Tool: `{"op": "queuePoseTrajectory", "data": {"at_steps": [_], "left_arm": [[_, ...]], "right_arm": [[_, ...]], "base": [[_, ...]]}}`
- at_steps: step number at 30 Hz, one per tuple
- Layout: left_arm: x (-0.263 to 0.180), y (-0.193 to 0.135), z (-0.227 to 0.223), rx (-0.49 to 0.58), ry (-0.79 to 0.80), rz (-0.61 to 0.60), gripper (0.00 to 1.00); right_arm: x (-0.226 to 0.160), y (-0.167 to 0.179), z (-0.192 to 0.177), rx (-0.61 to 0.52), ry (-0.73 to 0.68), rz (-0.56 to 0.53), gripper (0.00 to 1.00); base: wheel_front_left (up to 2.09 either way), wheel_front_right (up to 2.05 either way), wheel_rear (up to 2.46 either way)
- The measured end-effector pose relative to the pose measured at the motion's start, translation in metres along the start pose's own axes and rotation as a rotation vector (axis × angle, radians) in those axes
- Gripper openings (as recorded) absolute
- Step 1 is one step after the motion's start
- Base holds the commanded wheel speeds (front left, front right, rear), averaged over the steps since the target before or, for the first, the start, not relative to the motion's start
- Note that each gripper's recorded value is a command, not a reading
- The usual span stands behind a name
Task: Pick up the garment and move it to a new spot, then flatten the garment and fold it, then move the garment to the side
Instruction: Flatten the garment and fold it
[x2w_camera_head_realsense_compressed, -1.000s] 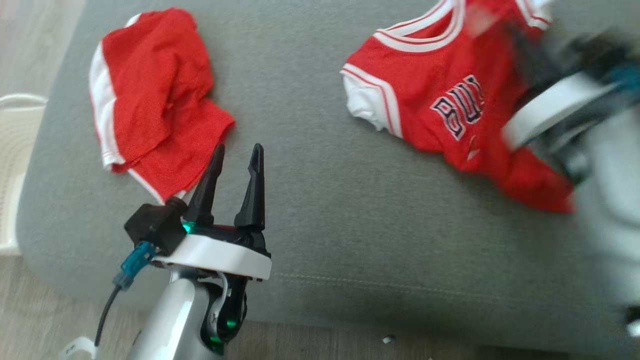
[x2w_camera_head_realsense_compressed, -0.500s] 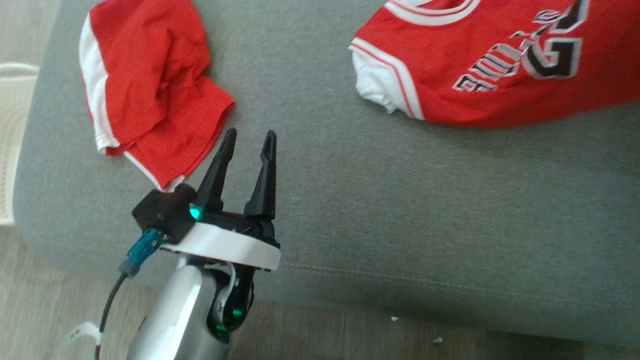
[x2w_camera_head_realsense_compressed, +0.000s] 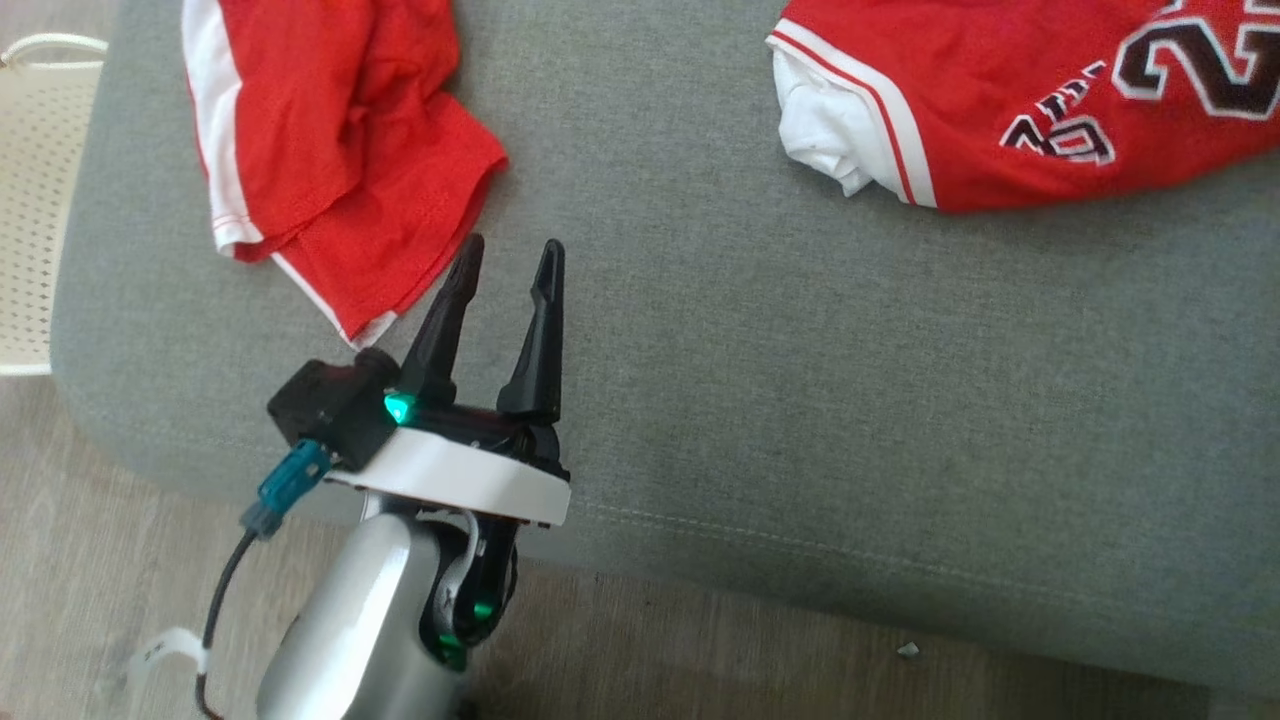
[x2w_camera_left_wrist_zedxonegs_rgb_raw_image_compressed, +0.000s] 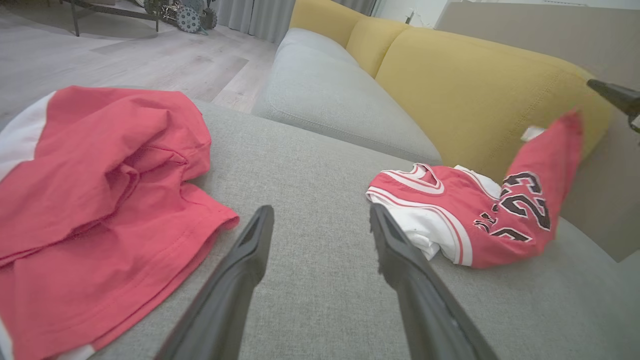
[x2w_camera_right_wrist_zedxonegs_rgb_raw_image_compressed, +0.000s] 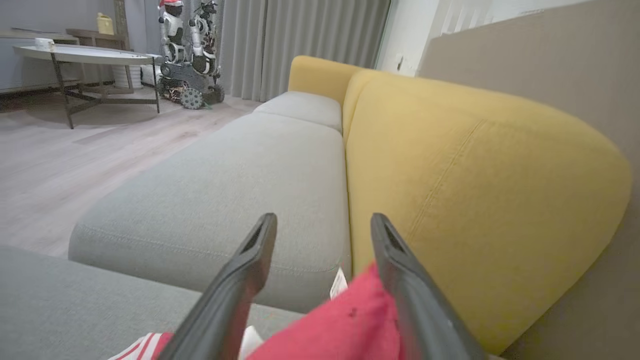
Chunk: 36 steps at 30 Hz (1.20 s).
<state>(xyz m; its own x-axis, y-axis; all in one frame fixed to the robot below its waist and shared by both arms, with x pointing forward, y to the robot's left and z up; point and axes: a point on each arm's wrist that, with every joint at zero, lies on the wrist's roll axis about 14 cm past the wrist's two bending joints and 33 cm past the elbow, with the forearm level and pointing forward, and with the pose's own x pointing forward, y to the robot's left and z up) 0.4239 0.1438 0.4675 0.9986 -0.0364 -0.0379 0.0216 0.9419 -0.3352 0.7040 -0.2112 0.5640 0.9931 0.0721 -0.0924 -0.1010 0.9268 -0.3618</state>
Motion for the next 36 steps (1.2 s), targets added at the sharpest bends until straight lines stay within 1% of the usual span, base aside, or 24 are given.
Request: {"op": "queuePoseTrajectory", "data": {"at_steps": [3, 6, 9, 12, 15, 20, 25, 27, 28, 29, 32, 34, 36], "left_arm": [[0.005, -0.005, 0.000, -0.001, -0.003, -0.018, 1.00], [0.010, -0.011, 0.001, -0.005, -0.010, -0.038, 1.00], [0.013, -0.016, 0.003, -0.008, -0.017, -0.053, 1.00], [0.015, -0.022, 0.007, -0.009, -0.028, -0.071, 1.00], [0.016, -0.029, 0.011, -0.007, -0.043, -0.092, 1.00], [0.018, -0.044, 0.013, -0.014, -0.050, -0.131, 1.00], [0.019, -0.062, 0.004, -0.018, -0.022, -0.184, 1.00], [0.020, -0.069, -0.003, -0.020, -0.002, -0.204, 1.00], [0.020, -0.069, -0.003, -0.020, -0.002, -0.204, 1.00], [0.021, -0.076, -0.014, -0.019, 0.027, -0.222, 1.00], [0.022, -0.086, -0.035, -0.015, 0.089, -0.253, 1.00], [0.026, -0.091, -0.048, -0.007, 0.126, -0.267, 1.00], [0.028, -0.093, -0.053, 0.000, 0.141, -0.275, 1.00]], "right_arm": [[-0.001, 0.012, -0.009, 0.017, 0.018, 0.021, 1.00], [-0.005, 0.013, -0.016, 0.013, 0.022, 0.026, 1.00], [-0.013, 0.017, -0.015, 0.043, -0.013, 0.035, 1.00], [-0.025, 0.030, -0.009, 0.067, -0.064, 0.064, 1.00], [-0.041, 0.043, -0.002, 0.119, -0.113, 0.089, 1.00], [-0.079, 0.061, 0.001, 0.209, -0.171, 0.126, 1.00], [-0.127, 0.070, -0.014, 0.312, -0.181, 0.129, 1.00], [-0.148, 0.071, -0.022, 0.347, -0.179, 0.116, 1.00], [-0.148, 0.071, -0.022, 0.347, -0.179, 0.116, 1.00], [-0.168, 0.072, -0.031, 0.374, -0.167, 0.104, 1.00], [-0.195, 0.074, -0.043, 0.413, -0.145, 0.072, 1.00], [-0.210, 0.076, -0.049, 0.433, -0.128, 0.056, 1.00], [-0.215, 0.075, -0.052, 0.439, -0.122, 0.045, 1.00]], "base": [[0.00, 0.00, 0.00], [0.00, 0.00, 0.00], [0.00, 0.00, 0.00], [0.00, 0.00, 0.00], [0.00, 0.00, 0.00], [0.00, 0.00, 0.00], [0.00, 0.00, 0.00], [0.00, 0.00, 0.00], [0.00, 0.00, 0.00], [0.00, 0.00, 0.00], [0.00, 0.00, 0.00], [0.00, 0.00, 0.00], [0.00, 0.00, 0.00]]}}
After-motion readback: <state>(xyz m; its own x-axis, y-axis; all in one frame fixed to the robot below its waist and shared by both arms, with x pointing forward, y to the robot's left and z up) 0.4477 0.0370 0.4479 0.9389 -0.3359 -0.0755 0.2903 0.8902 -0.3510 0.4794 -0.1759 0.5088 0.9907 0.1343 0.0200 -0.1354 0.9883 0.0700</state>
